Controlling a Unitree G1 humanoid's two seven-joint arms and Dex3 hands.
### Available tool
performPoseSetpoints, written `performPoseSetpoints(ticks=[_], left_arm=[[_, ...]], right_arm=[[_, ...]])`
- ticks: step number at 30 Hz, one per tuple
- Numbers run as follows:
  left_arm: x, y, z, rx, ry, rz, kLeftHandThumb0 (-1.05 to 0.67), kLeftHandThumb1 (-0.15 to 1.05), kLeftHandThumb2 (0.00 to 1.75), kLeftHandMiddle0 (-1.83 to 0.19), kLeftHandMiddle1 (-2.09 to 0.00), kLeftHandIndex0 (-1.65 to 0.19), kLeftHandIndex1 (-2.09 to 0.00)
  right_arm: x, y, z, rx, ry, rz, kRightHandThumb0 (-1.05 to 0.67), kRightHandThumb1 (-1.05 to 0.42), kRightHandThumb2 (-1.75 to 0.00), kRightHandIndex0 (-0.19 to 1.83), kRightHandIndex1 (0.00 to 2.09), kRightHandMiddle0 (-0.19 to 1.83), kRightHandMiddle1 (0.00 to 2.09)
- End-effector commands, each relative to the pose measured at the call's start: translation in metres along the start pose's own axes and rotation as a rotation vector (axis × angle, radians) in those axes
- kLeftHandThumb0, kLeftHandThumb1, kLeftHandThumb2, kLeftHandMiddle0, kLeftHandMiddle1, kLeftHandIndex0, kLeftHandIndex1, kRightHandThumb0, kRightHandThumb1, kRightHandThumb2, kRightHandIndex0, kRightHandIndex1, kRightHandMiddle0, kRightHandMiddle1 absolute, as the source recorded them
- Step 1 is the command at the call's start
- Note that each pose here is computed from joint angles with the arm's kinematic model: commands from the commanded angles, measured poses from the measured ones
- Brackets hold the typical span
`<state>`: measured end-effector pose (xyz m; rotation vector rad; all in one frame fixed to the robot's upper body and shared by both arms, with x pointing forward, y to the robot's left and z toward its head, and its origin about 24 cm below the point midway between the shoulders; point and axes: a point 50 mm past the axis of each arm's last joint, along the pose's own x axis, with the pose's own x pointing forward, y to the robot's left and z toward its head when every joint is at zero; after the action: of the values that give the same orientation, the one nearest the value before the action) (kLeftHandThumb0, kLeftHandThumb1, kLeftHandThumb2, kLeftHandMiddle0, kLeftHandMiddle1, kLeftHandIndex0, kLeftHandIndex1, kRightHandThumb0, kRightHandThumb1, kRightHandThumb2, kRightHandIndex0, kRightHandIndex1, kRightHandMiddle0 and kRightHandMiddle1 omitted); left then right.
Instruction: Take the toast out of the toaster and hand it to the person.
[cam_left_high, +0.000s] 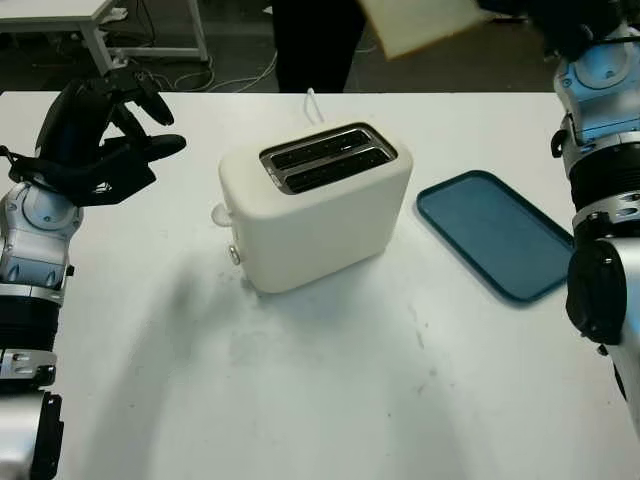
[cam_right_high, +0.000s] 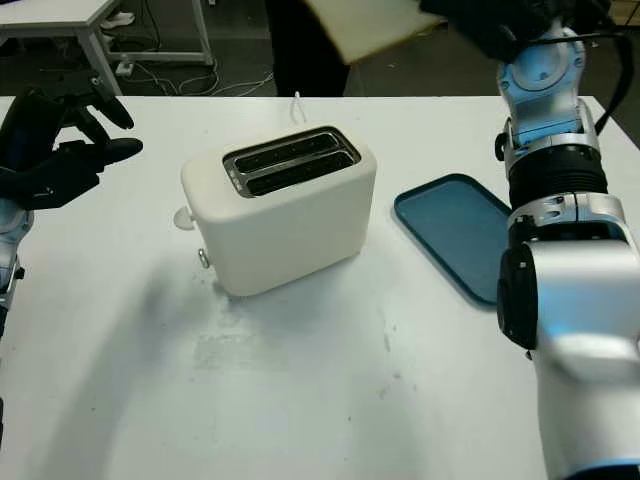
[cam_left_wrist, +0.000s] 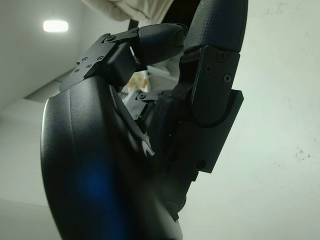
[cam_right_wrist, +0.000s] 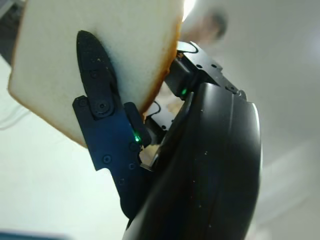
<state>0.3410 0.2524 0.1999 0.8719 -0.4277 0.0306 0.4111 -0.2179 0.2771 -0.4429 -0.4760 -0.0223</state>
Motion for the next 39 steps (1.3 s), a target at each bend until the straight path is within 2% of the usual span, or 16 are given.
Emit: performPoseSetpoints(ticks=[1,6,10,15,21,30,33,39], left_arm=[[-0.001,0.0,-0.001,-0.003,0.002,0.005,-1.05,0.92,0.12,-0.71,-1.44,-0.58,-1.47],[0.0,0.0,0.0,0.0,0.0,0.003,-1.05,0.92,0.13,-0.71,-1.45,-0.57,-1.48],[0.0,0.0,0.0,-0.005,0.0,0.004,-1.05,0.92,0.13,-0.71,-1.45,-0.58,-1.47],[0.0,0.0,-0.001,-0.002,0.003,0.003,-1.05,0.92,0.13,-0.71,-1.44,-0.58,-1.46],[0.001,0.0,-0.002,-0.011,0.001,0.001,-1.05,0.92,0.13,-0.7,-1.44,-0.58,-1.46],[0.0,-0.002,-0.002,-0.008,-0.001,0.002,-1.05,0.92,0.14,-0.72,-1.44,-0.58,-1.46],[-0.001,-0.001,-0.002,-0.004,0.002,0.003,-1.05,0.92,0.15,-0.72,-1.44,-0.58,-1.47],[-0.002,-0.001,-0.003,-0.009,0.004,0.007,-1.05,0.92,0.15,-0.71,-1.45,-0.57,-1.48]], right_arm=[[-0.003,0.004,-0.014,0.047,0.085,-0.033,-0.4,-0.92,-0.33,0.95,1.75,0.72,1.74],[-0.016,0.016,-0.046,0.17,0.256,-0.1,-0.32,-0.92,-0.38,0.93,1.75,0.69,1.75],[-0.028,0.028,-0.069,0.199,0.378,-0.125,-0.26,-0.92,-0.4,0.83,1.75,0.47,1.75],[-0.041,0.035,-0.087,0.236,0.477,-0.152,-0.24,-0.92,-0.39,0.8,1.75,0.43,1.75],[-0.046,0.036,-0.094,0.27,0.524,-0.222,-0.24,-0.92,-0.38,0.8,1.75,0.47,1.75],[-0.047,0.036,-0.096,0.324,0.59,-0.339,-0.21,-0.92,-0.36,0.76,1.75,0.4,1.75],[-0.046,0.039,-0.095,0.329,0.591,-0.326,-0.21,-0.92,-0.34,0.79,1.75,0.41,1.69],[-0.044,0.044,-0.093,0.357,0.58,-0.304,-0.26,-0.92,-0.34,0.79,1.75,0.41,1.74]])
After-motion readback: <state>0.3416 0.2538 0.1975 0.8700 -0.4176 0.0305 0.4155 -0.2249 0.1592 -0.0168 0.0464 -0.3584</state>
